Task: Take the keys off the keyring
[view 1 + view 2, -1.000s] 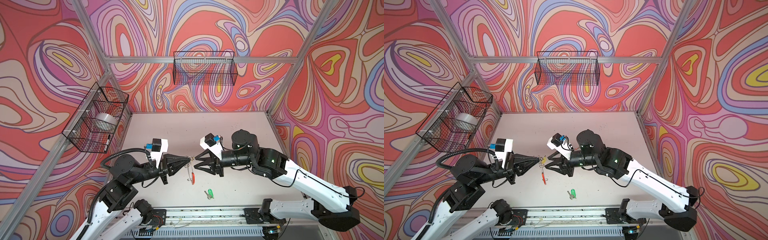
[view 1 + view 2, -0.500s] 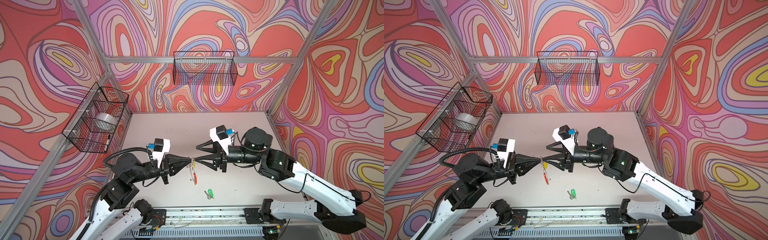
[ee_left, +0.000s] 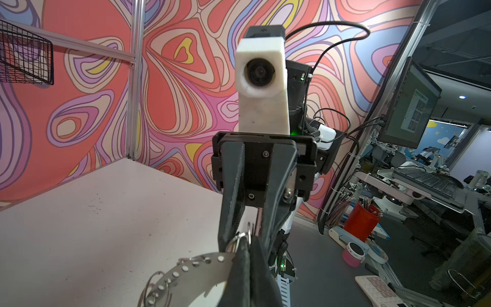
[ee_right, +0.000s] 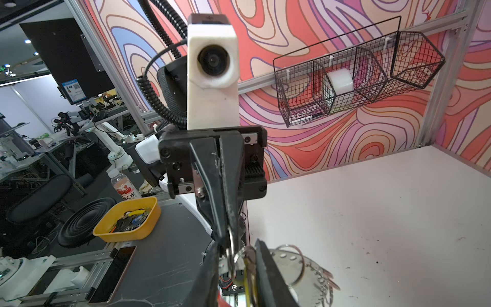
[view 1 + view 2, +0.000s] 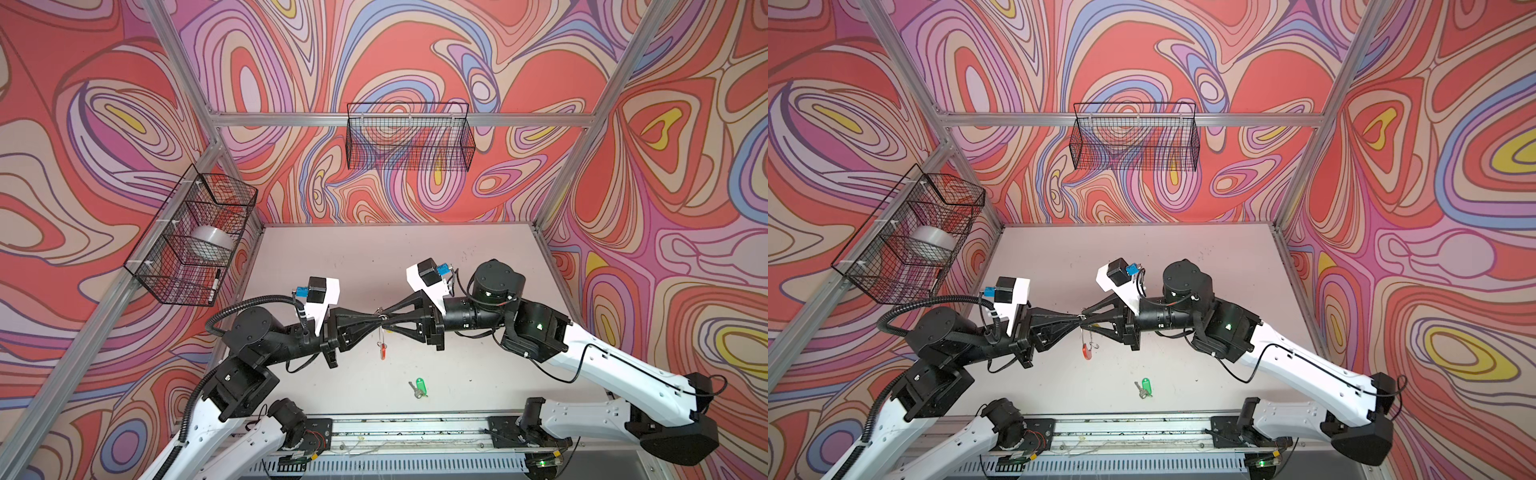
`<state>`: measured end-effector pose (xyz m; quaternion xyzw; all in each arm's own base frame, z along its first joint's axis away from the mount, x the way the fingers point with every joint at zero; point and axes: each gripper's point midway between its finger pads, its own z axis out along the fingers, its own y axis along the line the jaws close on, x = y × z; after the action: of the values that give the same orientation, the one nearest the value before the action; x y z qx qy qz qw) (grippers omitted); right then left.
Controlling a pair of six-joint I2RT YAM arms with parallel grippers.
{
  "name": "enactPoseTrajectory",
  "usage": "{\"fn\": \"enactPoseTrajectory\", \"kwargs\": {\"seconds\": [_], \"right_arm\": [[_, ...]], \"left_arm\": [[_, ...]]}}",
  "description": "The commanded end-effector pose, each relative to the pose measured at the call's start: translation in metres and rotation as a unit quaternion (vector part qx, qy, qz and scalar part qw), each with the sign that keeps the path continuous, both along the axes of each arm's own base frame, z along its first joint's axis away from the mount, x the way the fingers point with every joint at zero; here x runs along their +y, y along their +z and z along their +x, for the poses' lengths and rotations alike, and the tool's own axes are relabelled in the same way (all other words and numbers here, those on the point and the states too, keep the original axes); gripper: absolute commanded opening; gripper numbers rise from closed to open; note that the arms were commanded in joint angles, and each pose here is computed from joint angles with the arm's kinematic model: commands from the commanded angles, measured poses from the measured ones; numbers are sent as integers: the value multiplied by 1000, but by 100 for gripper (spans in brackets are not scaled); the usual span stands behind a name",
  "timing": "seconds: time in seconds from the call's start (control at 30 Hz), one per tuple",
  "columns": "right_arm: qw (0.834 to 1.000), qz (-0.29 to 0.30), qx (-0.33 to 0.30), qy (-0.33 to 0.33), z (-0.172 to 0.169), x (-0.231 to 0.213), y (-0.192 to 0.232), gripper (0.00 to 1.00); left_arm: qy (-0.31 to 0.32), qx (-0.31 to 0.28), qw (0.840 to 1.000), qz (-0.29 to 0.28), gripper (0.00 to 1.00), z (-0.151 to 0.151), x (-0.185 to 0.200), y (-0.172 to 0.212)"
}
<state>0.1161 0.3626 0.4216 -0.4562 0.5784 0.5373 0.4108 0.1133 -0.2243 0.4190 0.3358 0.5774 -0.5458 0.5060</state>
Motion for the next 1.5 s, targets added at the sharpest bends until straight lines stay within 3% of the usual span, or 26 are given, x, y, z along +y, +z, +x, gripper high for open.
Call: {"fn": "enactPoseTrajectory", "kwargs": {"seconds": [0.0, 0.37, 0.63, 0.77, 0.9, 1.0, 1.17, 1.47], "right_arm": [[1000, 7, 4, 8, -4, -3, 1, 19], [1000, 0, 10, 5, -3, -2, -3, 1], [1000, -17, 12, 2, -3, -3, -7, 0], [998, -57, 4, -8, -2, -11, -13, 0], [994, -110, 1, -9, -3, -19, -20, 0], [990, -143, -4, 0, -6, -24, -22, 0], [983, -181, -5, 20, -12, -28, -24, 0], [983, -184, -7, 25, -10, -25, -23, 0]], "left_arm": [[-8, -20, 1000, -21, 0, -6, 2, 12], [-6, -20, 1000, -23, 0, -6, 2, 13], [2, -10, 1000, -17, 0, -3, 3, 11], [9, -1, 1000, 9, 37, -4, 5, 7], [4, 17, 999, 45, 45, -6, 5, -2], [-23, 46, 996, 76, 45, -9, -1, -12], [-59, 73, 991, 96, 35, -14, -9, -16], [-86, 87, 988, 98, 25, -18, -14, -14]]}}
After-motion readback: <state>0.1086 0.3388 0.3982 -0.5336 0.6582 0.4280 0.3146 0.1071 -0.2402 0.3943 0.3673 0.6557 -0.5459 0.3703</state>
